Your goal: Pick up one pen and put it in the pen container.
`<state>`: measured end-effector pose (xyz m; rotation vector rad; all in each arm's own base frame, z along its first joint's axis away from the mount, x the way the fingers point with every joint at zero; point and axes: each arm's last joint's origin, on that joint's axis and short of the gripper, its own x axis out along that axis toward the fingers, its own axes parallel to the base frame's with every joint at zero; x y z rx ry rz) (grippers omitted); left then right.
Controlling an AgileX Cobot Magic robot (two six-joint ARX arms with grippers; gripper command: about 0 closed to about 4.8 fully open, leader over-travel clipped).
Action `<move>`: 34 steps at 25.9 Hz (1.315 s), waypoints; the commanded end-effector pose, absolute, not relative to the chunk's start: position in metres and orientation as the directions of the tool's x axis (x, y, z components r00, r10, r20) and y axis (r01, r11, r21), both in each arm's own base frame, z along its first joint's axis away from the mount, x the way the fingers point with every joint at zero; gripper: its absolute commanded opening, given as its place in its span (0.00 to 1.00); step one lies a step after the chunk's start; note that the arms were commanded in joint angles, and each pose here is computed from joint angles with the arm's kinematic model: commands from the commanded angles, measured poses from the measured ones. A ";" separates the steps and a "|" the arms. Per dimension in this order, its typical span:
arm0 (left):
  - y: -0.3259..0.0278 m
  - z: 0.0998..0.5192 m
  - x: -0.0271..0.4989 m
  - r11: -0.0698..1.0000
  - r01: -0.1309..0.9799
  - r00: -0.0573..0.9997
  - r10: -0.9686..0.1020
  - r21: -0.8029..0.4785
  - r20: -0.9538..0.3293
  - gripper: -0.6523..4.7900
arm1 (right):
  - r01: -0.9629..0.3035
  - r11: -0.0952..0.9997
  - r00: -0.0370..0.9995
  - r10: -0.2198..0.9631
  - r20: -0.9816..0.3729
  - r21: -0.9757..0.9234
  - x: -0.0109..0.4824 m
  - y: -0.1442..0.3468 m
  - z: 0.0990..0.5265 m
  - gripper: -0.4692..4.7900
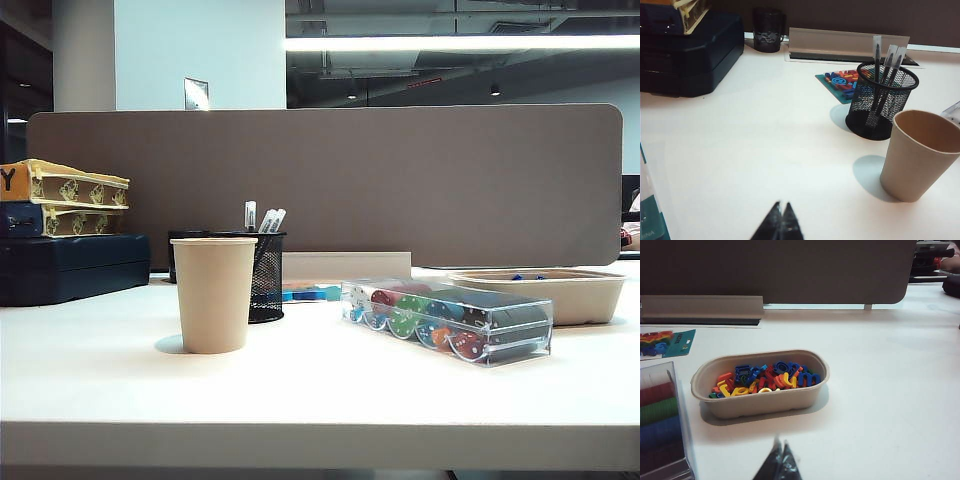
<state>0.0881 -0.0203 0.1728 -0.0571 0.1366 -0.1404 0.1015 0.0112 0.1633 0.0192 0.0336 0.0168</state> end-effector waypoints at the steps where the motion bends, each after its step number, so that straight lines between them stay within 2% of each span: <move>1: -0.020 0.176 0.088 0.987 0.144 0.982 -0.152 -0.073 -0.114 0.11 | -0.020 0.999 1.000 0.021 -0.016 0.031 0.101 0.011 0.166 0.09; 9: -0.020 0.174 0.088 0.987 0.143 0.980 -0.151 -0.072 -0.129 0.11 | -0.039 0.999 0.999 0.039 -0.017 0.032 0.101 0.012 0.166 0.09; 19: -0.020 0.175 0.088 0.987 0.143 0.981 -0.151 -0.073 -0.119 0.11 | -0.063 0.995 0.976 0.044 0.213 0.083 0.099 0.012 0.189 0.09; 34: -0.020 0.175 0.088 0.987 0.147 0.980 -0.155 -0.072 -0.124 0.11 | -0.100 0.990 0.987 0.087 0.134 0.095 0.100 0.014 0.181 0.09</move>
